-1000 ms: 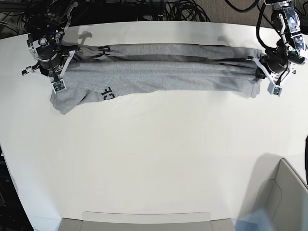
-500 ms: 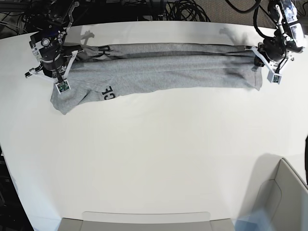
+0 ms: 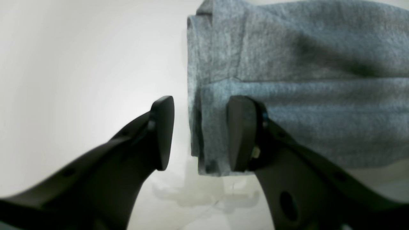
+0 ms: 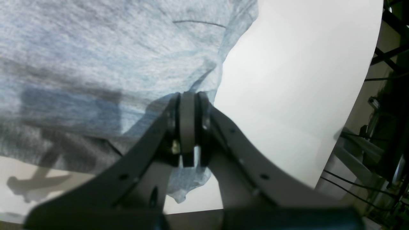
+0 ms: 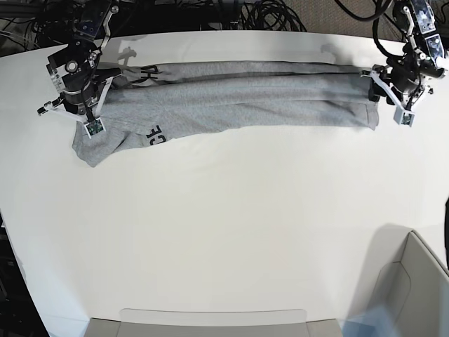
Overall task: Fold the T-shirt properly
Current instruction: 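Lower the folded strip onto the table and hold both ends, then open both grippers and release the folded strip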
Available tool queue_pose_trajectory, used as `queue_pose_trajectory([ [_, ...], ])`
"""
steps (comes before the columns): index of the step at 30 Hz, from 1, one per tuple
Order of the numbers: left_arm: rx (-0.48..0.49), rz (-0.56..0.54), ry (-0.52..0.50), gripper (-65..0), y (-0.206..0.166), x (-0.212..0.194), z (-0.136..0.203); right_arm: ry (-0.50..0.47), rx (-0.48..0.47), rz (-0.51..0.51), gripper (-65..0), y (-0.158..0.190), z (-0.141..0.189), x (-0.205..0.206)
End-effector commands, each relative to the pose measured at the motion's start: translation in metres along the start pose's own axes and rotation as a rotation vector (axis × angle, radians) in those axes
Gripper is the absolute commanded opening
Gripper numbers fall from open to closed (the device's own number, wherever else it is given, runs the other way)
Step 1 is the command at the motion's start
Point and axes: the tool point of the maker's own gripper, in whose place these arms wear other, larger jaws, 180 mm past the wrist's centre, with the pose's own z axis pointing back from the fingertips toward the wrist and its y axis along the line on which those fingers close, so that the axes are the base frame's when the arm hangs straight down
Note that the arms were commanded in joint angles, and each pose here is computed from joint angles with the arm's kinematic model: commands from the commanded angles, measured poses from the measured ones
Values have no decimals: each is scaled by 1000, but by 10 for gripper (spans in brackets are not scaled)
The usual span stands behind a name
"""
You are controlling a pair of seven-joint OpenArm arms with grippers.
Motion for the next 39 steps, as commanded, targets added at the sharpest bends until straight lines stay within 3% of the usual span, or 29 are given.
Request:
queue_pose_trajectory([
  [1,-9,-58,-12,-352,2,8,5,-12,-16,16,-650,-6,3,4],
  [5,-14,-27,33,-351,6,-5,-2,-11,-17,16,-650,-6,3,4],
  [11,-59,105,112,-351,14,-29,-34,-9,-19,19,-650,-7,2,3],
  [16,-105,118,161,-353,2,-41,-48,-18,-25,15,-650,-10,3,8],
  [19,-135,122,148,-421,-8,-45,-58,-18,-24,14,-650,-9,3,8],
  [24,-169,147,195,-650,-18,-62,-68,-20,-25,14,-650,-10,3,8],
  [27,-177,194,239,-650,-18,-81,-73,-21,-26,14,-650,-10,3,9],
  [30,-133,302,200,-650,7,-80,-74,-32,-32,8,-650,-13,3,14],
  [33,-50,455,191,-650,58,-95,-63,-37,-36,6,-650,-14,3,16],
  [39,3,579,184,-650,113,-93,-61,-45,-18,-15,-650,-9,-1,23],
])
